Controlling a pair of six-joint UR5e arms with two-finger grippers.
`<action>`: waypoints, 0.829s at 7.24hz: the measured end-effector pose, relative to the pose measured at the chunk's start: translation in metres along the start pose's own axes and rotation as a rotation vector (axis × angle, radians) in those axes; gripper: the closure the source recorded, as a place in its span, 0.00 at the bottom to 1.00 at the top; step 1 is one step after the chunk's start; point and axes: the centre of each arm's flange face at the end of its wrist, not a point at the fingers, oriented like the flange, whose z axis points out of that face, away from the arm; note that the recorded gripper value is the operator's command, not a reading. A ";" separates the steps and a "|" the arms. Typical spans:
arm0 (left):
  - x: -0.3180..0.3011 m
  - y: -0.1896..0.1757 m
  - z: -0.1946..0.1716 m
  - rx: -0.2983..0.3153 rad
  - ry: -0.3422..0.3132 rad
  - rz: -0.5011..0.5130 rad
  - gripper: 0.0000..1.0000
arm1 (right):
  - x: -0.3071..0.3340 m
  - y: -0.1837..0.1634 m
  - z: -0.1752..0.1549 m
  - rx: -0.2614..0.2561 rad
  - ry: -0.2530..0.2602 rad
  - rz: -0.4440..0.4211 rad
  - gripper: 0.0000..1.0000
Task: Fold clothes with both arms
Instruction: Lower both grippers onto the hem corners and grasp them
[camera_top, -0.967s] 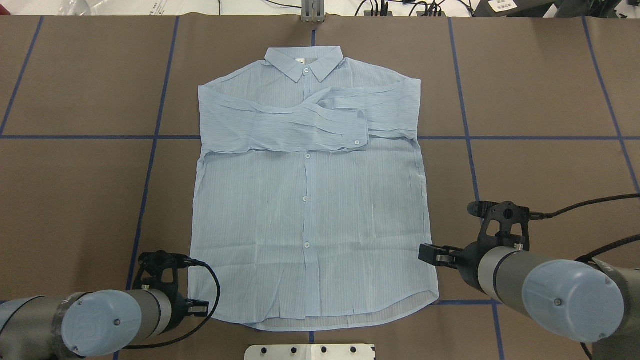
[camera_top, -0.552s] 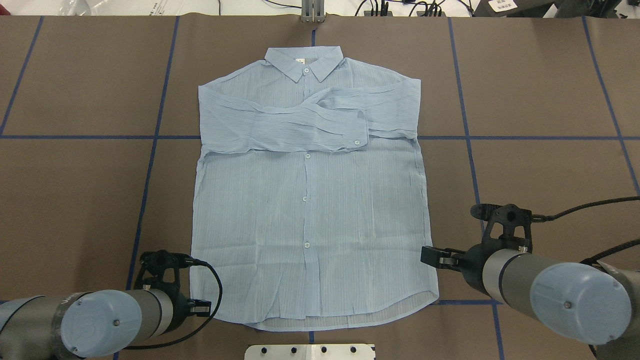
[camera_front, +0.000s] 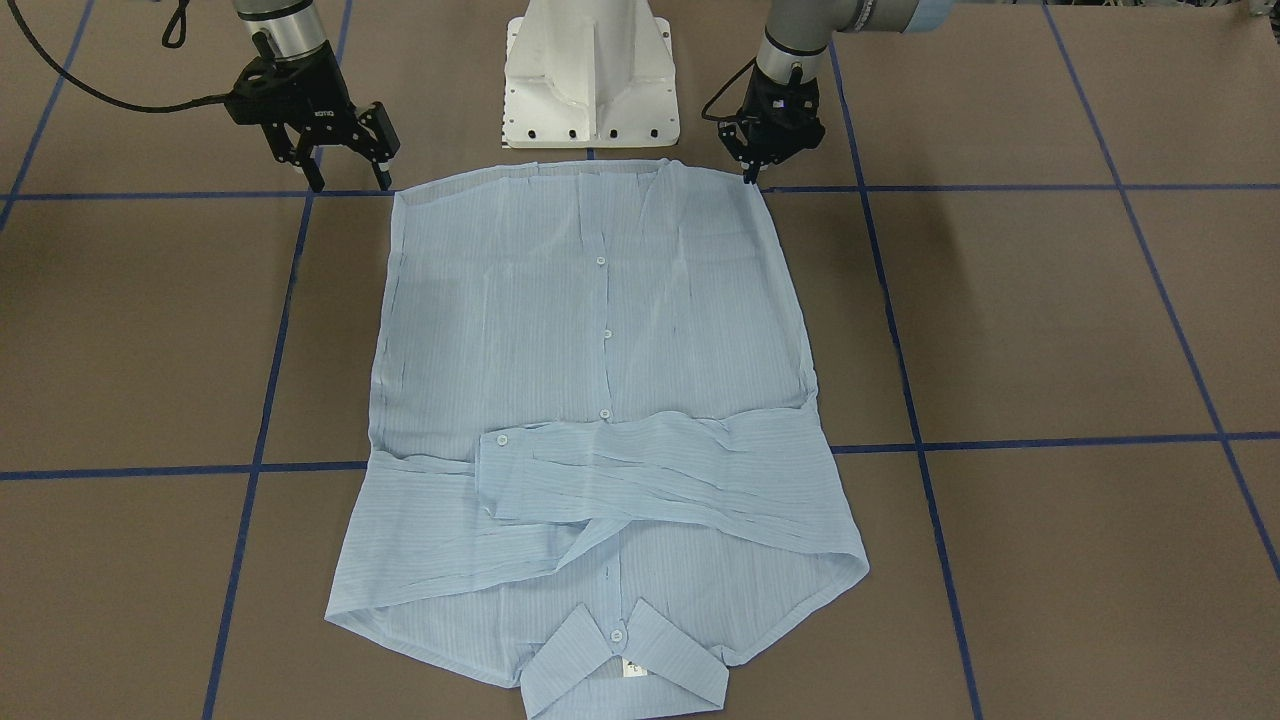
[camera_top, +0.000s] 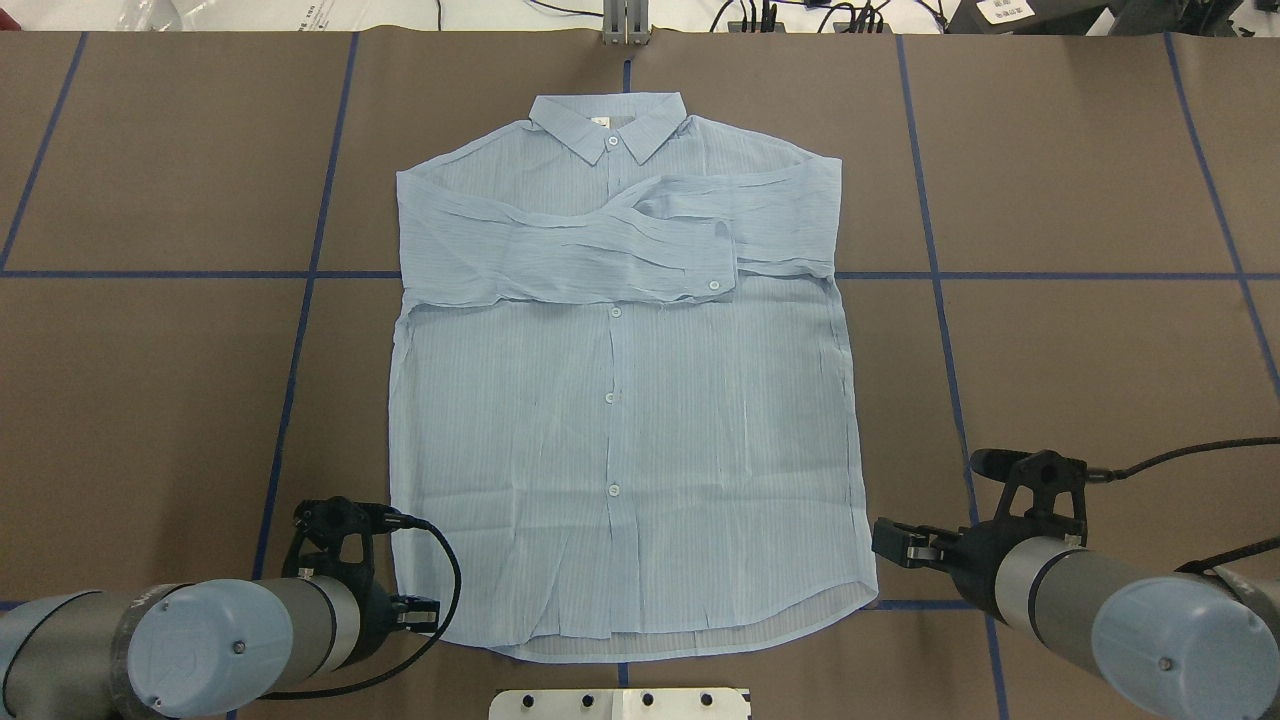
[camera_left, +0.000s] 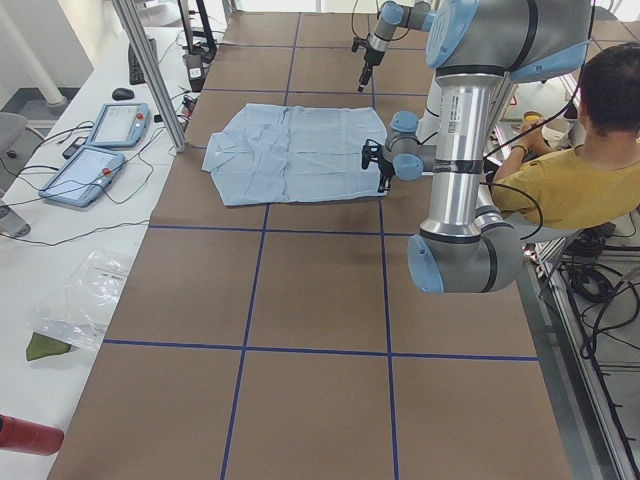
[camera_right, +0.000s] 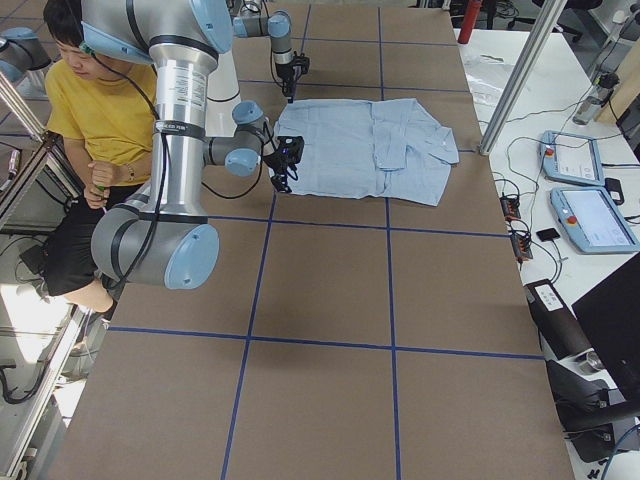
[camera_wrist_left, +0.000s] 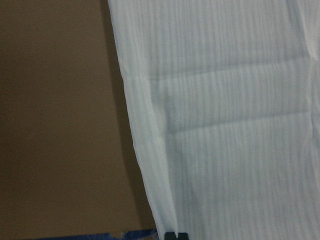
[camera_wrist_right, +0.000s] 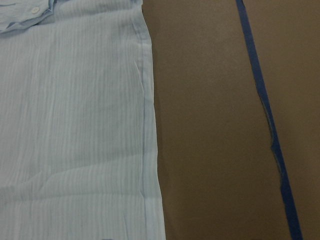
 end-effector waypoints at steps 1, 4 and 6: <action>0.002 -0.002 -0.002 0.017 0.004 0.000 1.00 | -0.001 0.015 0.008 0.012 0.004 0.002 0.34; 0.004 -0.006 -0.003 0.051 0.006 -0.001 1.00 | -0.005 0.048 0.025 0.033 0.012 -0.020 0.52; 0.004 -0.009 -0.006 0.069 0.007 -0.003 1.00 | -0.005 0.061 0.031 0.045 0.017 -0.037 0.58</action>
